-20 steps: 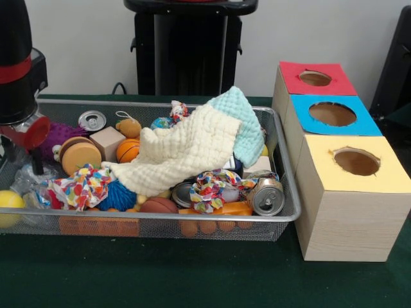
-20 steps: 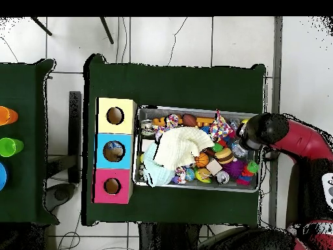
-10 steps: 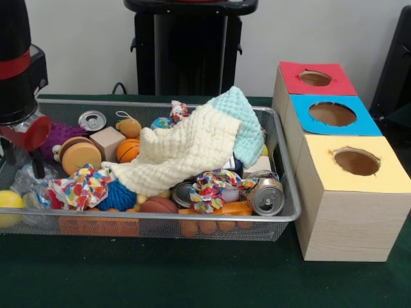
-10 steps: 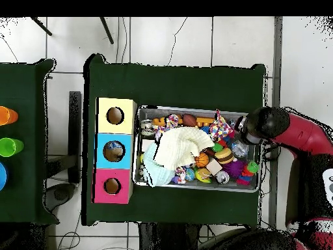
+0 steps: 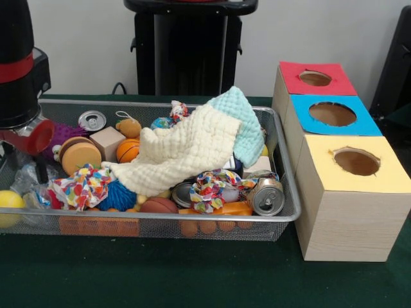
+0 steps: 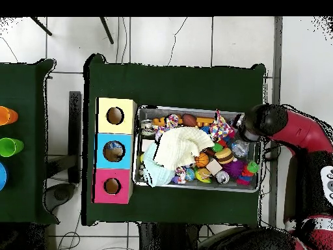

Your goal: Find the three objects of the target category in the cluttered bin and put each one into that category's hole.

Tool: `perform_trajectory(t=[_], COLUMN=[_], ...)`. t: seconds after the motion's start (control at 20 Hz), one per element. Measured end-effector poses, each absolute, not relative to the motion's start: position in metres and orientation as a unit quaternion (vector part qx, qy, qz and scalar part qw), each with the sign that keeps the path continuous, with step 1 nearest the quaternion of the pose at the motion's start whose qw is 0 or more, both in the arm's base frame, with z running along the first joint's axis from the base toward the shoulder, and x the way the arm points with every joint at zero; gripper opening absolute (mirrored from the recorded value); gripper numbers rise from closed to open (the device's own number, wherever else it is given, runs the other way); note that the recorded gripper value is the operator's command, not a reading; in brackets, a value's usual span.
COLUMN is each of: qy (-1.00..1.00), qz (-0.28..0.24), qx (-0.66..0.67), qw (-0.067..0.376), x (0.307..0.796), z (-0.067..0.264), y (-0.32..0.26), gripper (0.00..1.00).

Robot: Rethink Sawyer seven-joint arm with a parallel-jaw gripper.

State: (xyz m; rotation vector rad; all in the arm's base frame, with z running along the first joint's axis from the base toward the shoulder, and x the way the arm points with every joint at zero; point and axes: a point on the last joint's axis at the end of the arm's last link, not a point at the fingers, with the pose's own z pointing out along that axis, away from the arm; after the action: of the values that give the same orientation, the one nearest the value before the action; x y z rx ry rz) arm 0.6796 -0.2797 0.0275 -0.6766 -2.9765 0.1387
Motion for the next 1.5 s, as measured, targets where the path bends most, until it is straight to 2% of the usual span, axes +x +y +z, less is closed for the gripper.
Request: perform_trajectory(t=[0.35,1.0,1.5], qy=[-0.974,-0.976,-0.979], qz=[0.039,0.027,0.046], qx=[-0.218,-0.208,-0.199], qw=[0.048,0.063,0.026], x=[0.679,0.67,0.662], z=[0.018,-0.019,-0.031], y=[-0.272,-0.257,-0.274], gripper=[1.0,1.0,1.0])
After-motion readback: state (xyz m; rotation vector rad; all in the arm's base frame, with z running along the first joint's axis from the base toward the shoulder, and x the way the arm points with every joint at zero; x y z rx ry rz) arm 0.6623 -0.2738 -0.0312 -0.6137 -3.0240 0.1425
